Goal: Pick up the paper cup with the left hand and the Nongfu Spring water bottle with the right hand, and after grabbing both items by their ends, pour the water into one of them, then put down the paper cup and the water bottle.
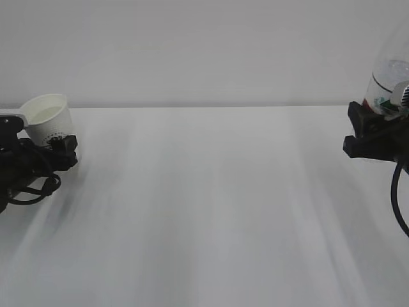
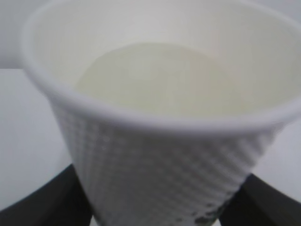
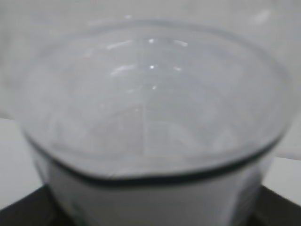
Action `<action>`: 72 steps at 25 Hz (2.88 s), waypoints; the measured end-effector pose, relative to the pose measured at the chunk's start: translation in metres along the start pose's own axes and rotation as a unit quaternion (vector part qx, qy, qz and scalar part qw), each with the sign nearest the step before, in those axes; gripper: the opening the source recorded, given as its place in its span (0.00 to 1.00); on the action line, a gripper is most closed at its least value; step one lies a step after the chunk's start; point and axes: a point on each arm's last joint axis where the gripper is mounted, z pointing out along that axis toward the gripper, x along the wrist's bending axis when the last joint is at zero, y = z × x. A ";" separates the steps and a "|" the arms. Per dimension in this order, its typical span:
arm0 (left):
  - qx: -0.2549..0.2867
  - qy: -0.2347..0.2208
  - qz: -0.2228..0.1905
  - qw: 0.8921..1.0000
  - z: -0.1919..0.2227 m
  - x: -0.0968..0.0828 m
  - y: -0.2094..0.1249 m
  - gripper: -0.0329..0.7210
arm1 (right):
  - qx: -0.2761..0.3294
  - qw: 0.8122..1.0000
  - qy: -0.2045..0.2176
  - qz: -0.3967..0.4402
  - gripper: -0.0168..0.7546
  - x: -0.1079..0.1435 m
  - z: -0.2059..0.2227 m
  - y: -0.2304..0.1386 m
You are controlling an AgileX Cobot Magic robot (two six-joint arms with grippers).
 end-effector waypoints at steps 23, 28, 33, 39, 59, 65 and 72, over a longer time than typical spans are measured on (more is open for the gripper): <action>-0.021 -0.002 0.002 1.000 0.018 0.002 -0.015 0.74 | 0.001 1.000 0.000 -0.010 0.64 0.000 0.000 0.000; -0.015 -0.001 0.002 1.000 0.018 0.003 -0.017 0.91 | 0.001 1.000 0.000 -0.010 0.64 0.000 0.000 0.000; -0.004 0.000 0.002 1.000 0.018 0.003 -0.021 0.95 | 0.004 1.000 0.001 -0.011 0.63 0.000 -0.001 -0.001; -0.016 -0.001 0.002 1.000 0.017 0.002 -0.011 0.96 | 0.004 1.000 0.001 -0.011 0.63 0.000 -0.001 -0.001; 0.027 -0.008 0.006 1.000 -0.058 -0.003 -0.002 0.92 | 0.004 1.000 0.001 -0.011 0.63 0.000 -0.001 -0.001; -0.012 -0.031 0.016 0.999 -0.078 -0.011 0.024 0.90 | 0.007 1.000 0.001 -0.011 0.63 0.000 -0.002 -0.003; -0.050 -0.044 0.023 0.998 -0.102 -0.016 0.047 0.87 | 0.010 1.000 0.001 -0.012 0.63 0.000 -0.003 -0.004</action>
